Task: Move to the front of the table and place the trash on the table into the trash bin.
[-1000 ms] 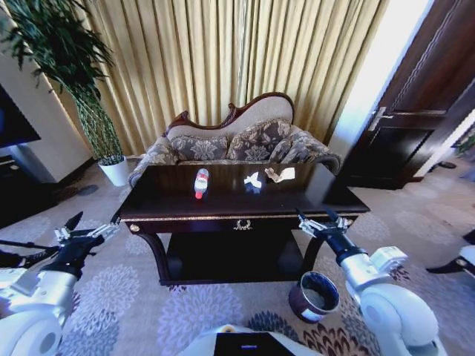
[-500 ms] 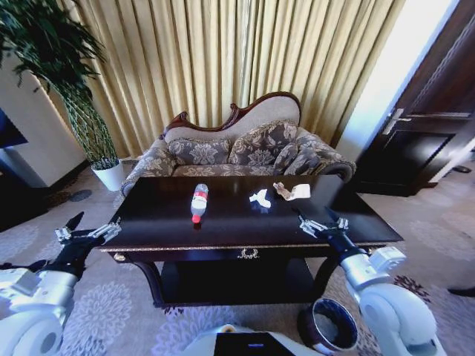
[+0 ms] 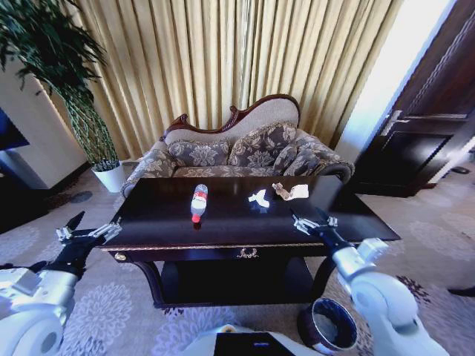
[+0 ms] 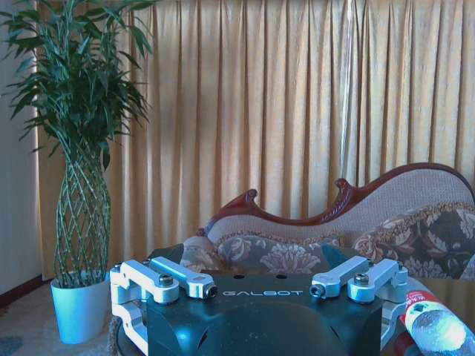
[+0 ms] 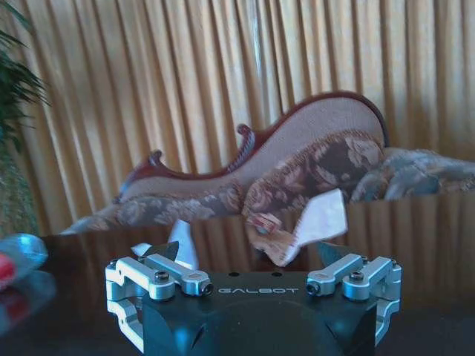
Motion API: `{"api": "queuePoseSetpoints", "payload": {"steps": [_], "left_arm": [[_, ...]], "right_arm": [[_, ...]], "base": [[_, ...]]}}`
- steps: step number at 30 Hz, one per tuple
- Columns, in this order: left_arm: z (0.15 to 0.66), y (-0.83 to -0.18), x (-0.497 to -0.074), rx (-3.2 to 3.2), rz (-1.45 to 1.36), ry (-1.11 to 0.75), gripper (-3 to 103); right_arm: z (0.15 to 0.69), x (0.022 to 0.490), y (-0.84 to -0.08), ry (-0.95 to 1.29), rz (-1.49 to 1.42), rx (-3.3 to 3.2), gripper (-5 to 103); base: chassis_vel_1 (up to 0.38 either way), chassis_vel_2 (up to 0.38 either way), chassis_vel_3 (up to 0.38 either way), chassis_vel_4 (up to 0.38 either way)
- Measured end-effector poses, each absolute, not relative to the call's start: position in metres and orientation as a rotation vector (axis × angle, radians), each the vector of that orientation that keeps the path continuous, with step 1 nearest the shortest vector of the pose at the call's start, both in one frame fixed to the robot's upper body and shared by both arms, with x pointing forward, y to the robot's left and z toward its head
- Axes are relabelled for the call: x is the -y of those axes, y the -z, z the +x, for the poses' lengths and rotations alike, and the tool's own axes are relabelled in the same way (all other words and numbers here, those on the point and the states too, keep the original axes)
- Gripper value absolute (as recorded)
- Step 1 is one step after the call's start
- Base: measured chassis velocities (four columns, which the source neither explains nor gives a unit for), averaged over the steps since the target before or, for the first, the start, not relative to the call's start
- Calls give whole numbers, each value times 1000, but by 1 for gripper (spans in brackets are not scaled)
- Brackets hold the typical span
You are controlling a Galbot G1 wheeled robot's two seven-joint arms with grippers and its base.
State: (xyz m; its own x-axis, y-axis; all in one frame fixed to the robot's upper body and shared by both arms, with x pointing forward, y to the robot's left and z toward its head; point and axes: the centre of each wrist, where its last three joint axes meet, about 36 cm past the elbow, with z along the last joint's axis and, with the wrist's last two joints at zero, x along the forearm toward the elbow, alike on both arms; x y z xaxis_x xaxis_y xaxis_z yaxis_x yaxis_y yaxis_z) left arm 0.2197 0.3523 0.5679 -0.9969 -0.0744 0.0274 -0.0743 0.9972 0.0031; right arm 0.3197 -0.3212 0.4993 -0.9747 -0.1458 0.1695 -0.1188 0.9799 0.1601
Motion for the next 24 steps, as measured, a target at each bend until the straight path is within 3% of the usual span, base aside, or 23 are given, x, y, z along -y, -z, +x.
{"api": "queuePoseSetpoints", "payload": {"steps": [13,24], "left_arm": [[213,-565,-355,3100,150,15,100],[215,-565,-353,3093,139,4,100]], "right_arm": [[405,329,-472,296,50,2881,100],[438,340,-455,335,-70,2846,100]], "base": [[0,0,0,0],[0,0,0,0]]}}
